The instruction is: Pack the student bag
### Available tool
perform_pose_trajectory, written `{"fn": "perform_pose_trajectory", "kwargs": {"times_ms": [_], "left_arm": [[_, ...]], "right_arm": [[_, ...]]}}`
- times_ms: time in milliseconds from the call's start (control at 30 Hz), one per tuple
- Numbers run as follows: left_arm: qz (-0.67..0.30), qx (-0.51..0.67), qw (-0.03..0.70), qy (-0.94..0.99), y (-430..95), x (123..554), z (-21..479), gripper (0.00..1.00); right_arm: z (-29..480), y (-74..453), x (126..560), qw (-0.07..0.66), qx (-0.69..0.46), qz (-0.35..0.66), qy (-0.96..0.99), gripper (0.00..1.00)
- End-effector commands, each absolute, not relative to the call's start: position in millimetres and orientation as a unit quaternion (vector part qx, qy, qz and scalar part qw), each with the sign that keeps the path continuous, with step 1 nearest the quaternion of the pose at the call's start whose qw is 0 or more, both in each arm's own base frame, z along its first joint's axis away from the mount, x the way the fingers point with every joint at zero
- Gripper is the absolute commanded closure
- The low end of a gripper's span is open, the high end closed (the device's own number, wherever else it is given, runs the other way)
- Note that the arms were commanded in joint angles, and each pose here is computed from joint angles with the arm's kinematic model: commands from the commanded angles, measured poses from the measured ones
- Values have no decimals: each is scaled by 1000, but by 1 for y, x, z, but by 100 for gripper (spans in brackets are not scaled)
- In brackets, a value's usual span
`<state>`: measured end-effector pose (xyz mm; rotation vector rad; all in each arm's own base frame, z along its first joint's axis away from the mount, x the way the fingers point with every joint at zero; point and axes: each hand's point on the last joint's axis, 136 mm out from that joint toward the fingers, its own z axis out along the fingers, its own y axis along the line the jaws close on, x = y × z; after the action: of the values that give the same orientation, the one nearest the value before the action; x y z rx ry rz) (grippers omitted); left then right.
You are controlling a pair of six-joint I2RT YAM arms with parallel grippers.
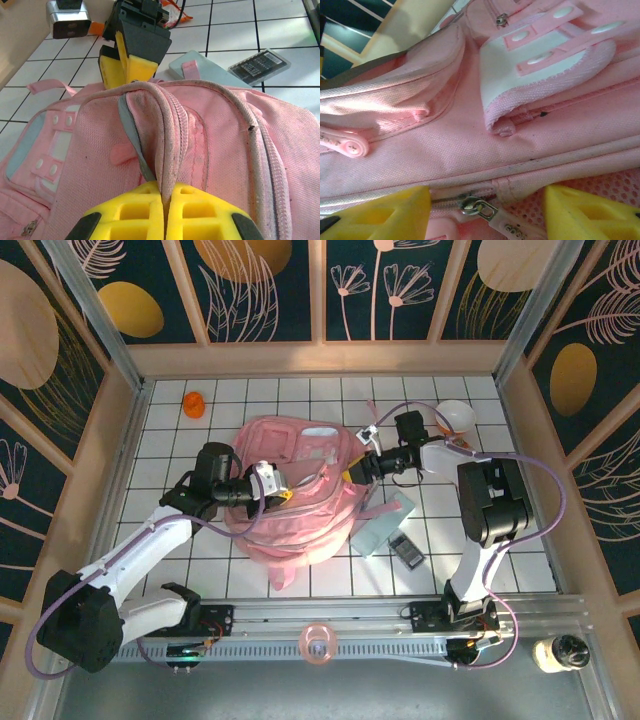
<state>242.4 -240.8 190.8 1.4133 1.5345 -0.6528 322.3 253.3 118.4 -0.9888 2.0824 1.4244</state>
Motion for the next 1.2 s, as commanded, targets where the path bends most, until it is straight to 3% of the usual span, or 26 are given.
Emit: {"fn": "perform_pose_trajectory", "kwargs": {"times_ms": [0, 133, 333, 500, 933, 1167], "left_arm": [[-287, 588, 532, 537, -256, 241, 243, 100], [-284, 585, 535, 540, -255, 243, 243, 100], [-271, 581, 540, 546, -254, 249, 242, 100], [-255, 574, 543, 557, -251, 254, 239, 100], [-191, 580, 509, 606, -237, 269, 200, 100], [-152, 577, 500, 628, -228, 279, 190, 100]], "right_arm": [[132, 259, 307, 194, -367, 563, 715, 45], [133, 257, 296, 175, -369, 573, 711, 58], [141, 256, 289, 169, -373, 580, 704, 84], [150, 257, 287, 172, -376, 586, 697, 98], [168, 262, 308, 237, -371, 456, 774, 100], [158, 276, 309, 206, -354, 413, 813, 100]]}}
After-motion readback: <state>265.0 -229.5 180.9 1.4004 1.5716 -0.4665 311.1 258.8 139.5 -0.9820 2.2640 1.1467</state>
